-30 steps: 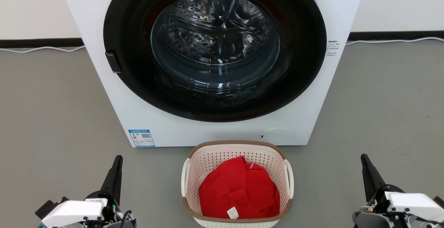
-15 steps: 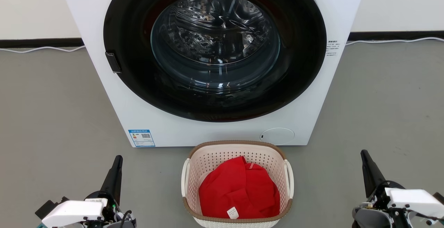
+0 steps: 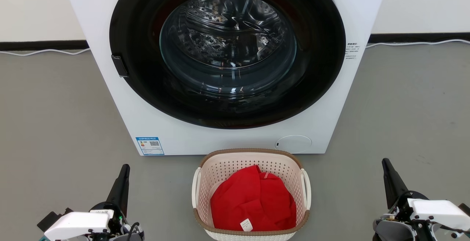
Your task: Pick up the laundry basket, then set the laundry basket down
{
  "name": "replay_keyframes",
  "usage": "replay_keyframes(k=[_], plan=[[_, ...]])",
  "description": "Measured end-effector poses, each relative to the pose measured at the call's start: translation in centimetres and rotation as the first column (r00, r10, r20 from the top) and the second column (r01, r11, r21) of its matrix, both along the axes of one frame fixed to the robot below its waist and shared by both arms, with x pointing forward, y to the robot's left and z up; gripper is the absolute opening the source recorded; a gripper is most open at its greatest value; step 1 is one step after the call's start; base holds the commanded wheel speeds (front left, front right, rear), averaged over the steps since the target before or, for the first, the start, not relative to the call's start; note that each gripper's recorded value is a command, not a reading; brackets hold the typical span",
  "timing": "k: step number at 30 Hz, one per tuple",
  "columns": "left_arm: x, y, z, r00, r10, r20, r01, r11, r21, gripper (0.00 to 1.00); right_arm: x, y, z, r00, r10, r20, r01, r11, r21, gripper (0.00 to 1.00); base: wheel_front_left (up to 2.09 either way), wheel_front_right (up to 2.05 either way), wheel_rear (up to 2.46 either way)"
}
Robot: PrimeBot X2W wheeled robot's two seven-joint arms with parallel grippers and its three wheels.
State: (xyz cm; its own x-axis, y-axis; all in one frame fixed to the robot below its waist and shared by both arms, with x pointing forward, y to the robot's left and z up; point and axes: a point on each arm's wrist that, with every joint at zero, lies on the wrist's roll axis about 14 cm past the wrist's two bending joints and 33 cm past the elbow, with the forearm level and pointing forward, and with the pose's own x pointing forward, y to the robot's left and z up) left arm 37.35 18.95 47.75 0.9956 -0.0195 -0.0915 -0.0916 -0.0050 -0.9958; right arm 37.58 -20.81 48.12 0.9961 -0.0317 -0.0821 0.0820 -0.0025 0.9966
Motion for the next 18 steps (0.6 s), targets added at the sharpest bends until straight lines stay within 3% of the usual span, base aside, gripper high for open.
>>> replay_keyframes(k=[18], plan=[[0.00,0.01,0.00,1.000,0.000,0.000,0.000,1.000,0.000,0.00,0.00,-0.01,0.00,1.000,0.000,0.000,0.000,1.000,0.000,0.00,0.00,0.00,0.00]])
